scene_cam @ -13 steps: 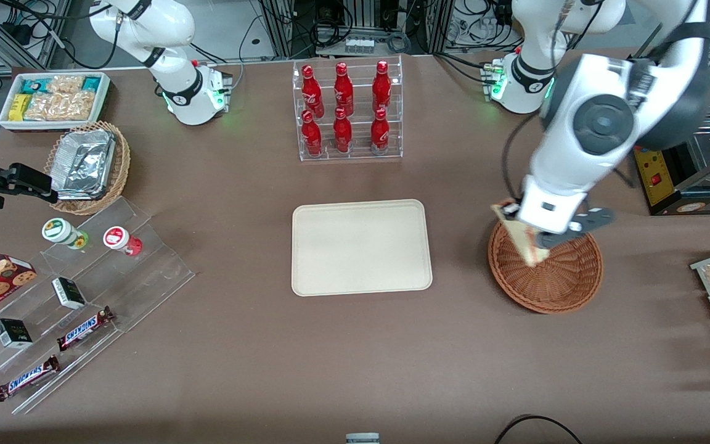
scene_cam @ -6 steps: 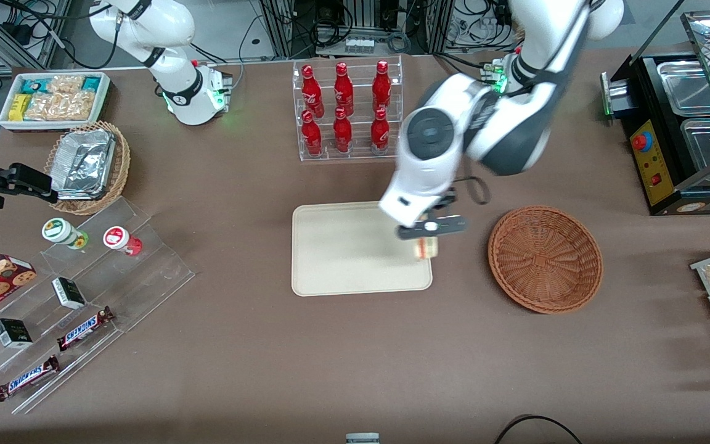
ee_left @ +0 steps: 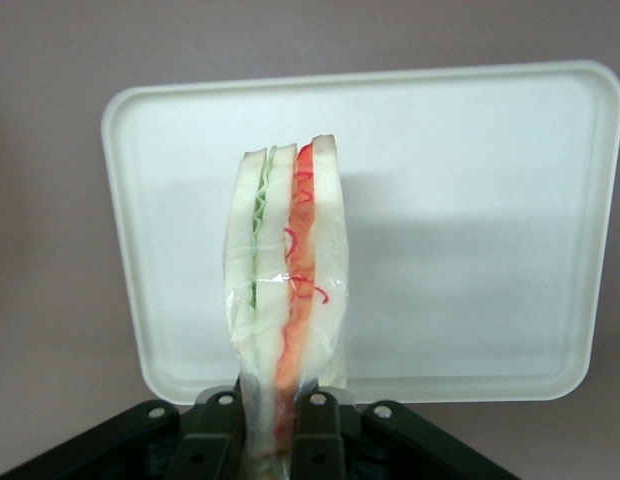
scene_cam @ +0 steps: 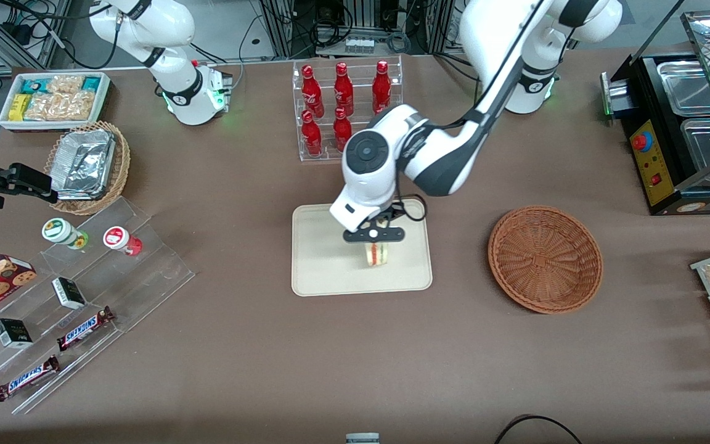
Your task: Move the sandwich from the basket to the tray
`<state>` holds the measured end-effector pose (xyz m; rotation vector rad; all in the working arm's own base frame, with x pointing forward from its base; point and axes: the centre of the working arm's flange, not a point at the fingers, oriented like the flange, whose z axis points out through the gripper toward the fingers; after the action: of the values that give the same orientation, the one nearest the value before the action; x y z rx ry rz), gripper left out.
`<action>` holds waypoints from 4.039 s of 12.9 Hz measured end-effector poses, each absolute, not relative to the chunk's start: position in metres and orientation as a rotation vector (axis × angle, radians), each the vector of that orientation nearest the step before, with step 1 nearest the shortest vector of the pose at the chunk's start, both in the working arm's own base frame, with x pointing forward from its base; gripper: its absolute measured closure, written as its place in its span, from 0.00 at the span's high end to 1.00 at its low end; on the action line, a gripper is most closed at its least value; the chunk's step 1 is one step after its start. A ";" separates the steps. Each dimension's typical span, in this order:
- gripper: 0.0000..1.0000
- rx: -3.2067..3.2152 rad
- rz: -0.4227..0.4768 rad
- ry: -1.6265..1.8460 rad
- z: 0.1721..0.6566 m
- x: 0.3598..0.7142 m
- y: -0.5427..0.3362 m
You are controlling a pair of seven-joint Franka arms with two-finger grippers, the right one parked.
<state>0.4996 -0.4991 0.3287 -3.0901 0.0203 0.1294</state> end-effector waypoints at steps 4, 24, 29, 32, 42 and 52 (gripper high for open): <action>0.16 -3.061 0.131 0.077 0.284 0.490 -0.514; 1.00 -3.035 0.015 -0.211 0.352 0.513 -0.496; 1.00 -2.959 -0.023 -0.512 0.457 0.548 -0.403; 1.00 -2.953 -0.014 -0.613 0.508 0.569 -0.335; 1.00 -3.056 0.130 -0.370 0.642 0.552 -0.094; 1.00 -3.106 0.236 -0.054 0.644 0.515 -0.013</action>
<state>0.5152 -0.0131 0.6442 -3.1063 -0.0538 0.2357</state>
